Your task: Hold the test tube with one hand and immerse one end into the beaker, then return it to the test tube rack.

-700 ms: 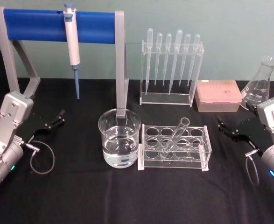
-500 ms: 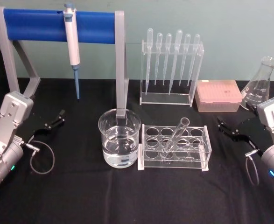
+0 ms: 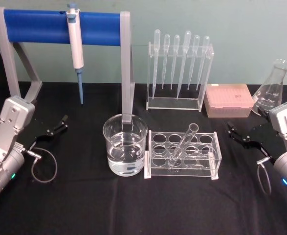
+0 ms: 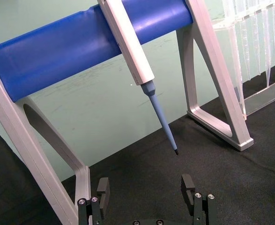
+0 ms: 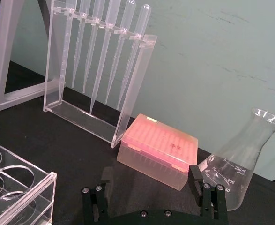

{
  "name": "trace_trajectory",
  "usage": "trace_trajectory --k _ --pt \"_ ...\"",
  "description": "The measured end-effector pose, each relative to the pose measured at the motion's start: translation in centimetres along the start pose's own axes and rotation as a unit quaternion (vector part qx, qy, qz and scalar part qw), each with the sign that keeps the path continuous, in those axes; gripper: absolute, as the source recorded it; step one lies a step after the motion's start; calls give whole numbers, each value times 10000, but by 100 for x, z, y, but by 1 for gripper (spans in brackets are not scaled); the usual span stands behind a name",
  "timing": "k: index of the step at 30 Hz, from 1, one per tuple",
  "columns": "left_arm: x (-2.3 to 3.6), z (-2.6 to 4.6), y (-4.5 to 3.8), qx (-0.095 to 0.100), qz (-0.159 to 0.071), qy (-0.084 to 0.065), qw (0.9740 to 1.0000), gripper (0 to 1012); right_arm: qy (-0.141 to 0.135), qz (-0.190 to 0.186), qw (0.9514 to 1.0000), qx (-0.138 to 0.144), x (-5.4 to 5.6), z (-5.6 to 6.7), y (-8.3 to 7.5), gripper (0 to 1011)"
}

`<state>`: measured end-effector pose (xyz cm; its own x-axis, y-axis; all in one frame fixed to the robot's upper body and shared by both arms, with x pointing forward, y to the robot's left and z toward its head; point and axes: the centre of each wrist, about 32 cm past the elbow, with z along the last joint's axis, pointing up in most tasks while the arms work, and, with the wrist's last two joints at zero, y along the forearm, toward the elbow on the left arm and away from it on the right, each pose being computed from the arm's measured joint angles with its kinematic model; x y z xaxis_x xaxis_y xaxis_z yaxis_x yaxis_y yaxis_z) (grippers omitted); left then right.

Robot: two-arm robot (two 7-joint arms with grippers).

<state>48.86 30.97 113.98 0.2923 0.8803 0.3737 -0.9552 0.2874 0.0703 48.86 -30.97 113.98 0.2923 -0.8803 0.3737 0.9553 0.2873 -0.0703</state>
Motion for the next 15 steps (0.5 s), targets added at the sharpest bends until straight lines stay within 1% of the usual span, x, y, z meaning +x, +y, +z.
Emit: trace_trajectory --k 15 --pt "0 0 0 0 0 0 10000 1000 0 -1 10000 0 1 0 -1 1010"
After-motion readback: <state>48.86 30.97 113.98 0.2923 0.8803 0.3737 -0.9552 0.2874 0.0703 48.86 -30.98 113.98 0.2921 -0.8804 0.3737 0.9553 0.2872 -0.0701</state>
